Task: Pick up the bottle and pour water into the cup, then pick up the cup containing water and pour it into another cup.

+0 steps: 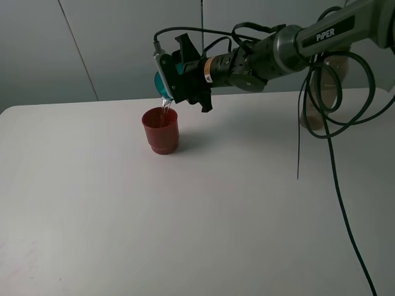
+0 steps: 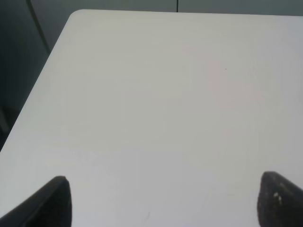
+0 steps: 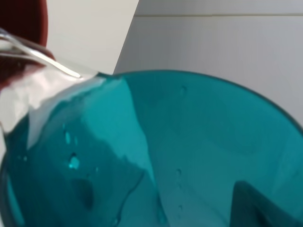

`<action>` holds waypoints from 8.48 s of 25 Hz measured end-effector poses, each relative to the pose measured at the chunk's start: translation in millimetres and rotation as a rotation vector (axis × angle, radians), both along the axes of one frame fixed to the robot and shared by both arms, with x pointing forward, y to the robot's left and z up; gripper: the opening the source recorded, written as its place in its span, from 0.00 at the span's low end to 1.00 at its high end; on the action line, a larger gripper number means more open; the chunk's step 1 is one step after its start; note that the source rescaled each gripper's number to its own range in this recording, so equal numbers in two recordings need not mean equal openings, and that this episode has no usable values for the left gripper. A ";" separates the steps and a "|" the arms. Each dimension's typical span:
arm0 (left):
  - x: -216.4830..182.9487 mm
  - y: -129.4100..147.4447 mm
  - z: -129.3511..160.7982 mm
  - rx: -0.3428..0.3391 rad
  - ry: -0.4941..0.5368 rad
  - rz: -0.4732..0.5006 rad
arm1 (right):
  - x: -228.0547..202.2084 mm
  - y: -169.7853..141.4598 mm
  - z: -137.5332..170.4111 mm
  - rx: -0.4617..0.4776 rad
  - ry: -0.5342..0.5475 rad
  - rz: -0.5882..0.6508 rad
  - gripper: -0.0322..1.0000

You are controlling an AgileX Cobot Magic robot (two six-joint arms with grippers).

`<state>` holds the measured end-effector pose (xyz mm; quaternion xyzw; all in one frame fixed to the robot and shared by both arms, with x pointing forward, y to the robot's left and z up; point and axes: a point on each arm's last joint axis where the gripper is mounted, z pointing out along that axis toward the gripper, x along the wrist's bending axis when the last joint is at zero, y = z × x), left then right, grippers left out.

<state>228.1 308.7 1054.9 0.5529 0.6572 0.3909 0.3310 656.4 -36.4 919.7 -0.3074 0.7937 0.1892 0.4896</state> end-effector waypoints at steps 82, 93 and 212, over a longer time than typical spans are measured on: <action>0.0 0.0 0.0 0.000 0.000 0.000 | 8.6 -15.1 14.7 0.809 0.559 -0.408 0.10; 0.0 0.0 0.0 0.000 0.000 0.000 | -27.9 -78.3 13.1 1.040 0.740 -0.678 0.10; 0.0 0.0 0.0 0.000 0.000 0.000 | -210.9 -196.1 96.8 1.210 0.860 -1.235 0.99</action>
